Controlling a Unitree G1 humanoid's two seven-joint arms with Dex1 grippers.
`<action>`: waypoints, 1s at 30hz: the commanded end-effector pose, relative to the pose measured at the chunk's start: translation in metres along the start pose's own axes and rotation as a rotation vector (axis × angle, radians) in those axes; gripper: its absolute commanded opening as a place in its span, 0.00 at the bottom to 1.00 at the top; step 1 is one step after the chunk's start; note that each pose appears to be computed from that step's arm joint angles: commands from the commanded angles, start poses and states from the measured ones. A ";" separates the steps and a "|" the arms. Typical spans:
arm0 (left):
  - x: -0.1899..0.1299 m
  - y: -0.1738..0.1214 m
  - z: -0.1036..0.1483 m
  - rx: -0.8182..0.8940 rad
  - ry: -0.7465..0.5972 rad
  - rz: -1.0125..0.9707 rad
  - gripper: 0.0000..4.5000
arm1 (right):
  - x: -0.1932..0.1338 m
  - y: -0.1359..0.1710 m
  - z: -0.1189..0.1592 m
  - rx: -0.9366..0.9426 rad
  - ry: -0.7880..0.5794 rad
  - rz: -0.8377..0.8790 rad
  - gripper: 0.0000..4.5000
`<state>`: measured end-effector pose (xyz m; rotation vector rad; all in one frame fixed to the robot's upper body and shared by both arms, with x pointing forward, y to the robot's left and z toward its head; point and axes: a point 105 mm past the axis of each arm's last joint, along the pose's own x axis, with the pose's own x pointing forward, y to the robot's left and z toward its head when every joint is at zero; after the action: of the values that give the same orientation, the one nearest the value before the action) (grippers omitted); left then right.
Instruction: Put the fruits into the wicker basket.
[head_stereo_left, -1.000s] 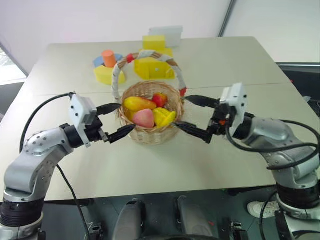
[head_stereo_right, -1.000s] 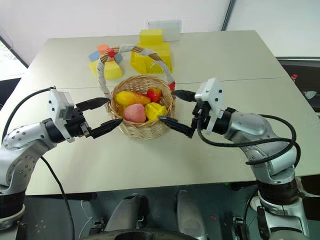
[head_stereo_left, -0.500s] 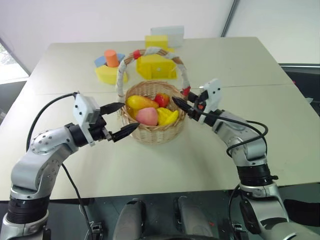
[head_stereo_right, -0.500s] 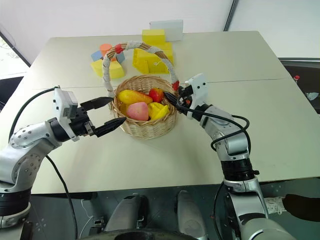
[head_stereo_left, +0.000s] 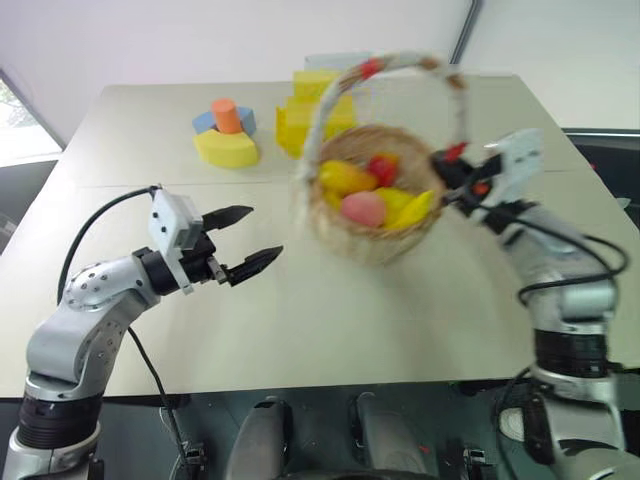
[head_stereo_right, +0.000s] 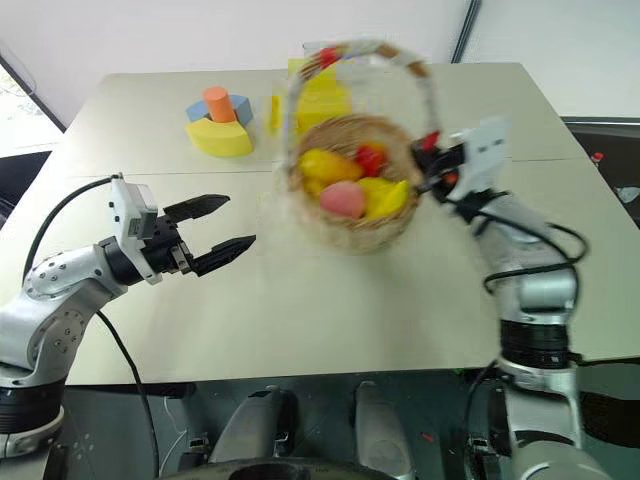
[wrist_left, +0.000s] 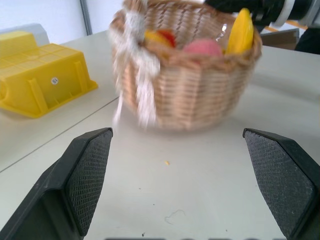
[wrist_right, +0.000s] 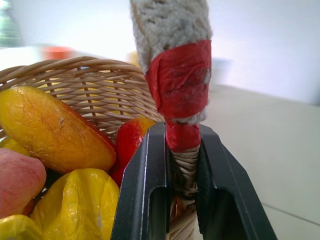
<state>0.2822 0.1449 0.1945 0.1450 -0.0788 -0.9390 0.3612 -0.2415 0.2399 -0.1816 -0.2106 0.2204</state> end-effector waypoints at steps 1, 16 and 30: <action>0.007 -0.003 0.009 0.037 -0.038 -0.034 1.00 | -0.012 -0.051 -0.001 -0.071 0.019 -0.225 0.02; 0.013 0.003 0.005 0.025 -0.038 -0.042 1.00 | -0.049 -0.108 -0.017 -0.056 0.048 -0.453 0.76; -0.040 0.047 -0.059 -0.059 0.124 0.298 1.00 | -0.095 0.023 -0.020 -0.065 0.081 0.308 0.76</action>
<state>0.3030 0.2015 0.1339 0.1120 0.0900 -0.6787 0.2763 -0.2801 0.1925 -0.2945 -0.0725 0.3517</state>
